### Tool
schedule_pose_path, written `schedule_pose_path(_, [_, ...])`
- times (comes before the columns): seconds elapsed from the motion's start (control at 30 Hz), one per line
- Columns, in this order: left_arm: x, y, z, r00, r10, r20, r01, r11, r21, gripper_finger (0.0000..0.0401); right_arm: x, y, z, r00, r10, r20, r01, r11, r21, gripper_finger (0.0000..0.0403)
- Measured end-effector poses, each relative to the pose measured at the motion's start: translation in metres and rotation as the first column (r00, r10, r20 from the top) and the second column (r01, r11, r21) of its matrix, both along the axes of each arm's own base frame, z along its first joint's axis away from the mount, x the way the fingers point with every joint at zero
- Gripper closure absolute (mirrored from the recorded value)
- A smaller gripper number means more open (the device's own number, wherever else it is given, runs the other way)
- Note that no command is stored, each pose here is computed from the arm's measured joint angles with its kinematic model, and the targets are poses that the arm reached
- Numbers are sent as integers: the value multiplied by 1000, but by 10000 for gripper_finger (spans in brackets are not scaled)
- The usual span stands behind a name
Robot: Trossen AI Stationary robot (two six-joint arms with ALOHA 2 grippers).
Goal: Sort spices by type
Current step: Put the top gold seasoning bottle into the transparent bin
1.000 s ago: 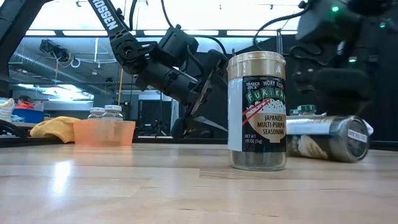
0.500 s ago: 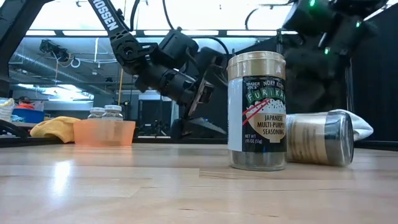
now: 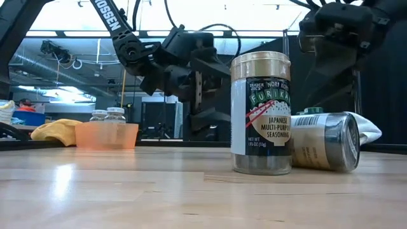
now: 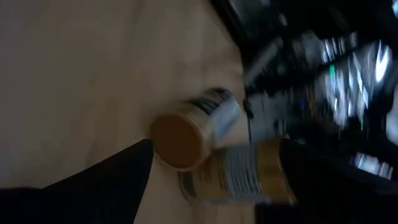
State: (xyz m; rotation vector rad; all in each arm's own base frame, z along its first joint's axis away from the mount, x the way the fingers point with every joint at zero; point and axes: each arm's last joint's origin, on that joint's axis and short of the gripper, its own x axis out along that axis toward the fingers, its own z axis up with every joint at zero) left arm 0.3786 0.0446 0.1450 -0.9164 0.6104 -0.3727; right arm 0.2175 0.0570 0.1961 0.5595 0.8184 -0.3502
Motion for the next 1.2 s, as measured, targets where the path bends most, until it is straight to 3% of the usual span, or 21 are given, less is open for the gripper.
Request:
schedule_pose_path(0.1, [2,-3,3,995,-62,80,54,993,104,46,-1,3,0,1000,5,8,-5,1000,-18,188])
schedule_pose_path(0.23, [8,-2,9,989,-52,139,24,980,197,46,-2,16,2,996,89,21,-90,996,30,189])
schedule_pose_path(0.37, [10,-1,13,985,-57,161,21,976,216,46,-10,40,-2,970,243,1,-242,969,37,189])
schedule_pose_path(0.53, [10,-1,12,983,-73,170,30,970,243,46,-20,61,-2,949,315,10,-315,949,30,193])
schedule_pose_path(0.93, [10,-1,12,982,-74,172,29,967,254,46,-4,75,-47,947,293,-134,-293,956,24,206])
schedule_pose_path(1.2, [10,-1,11,986,-57,157,19,972,235,46,17,62,-66,964,229,-134,-229,973,15,206])
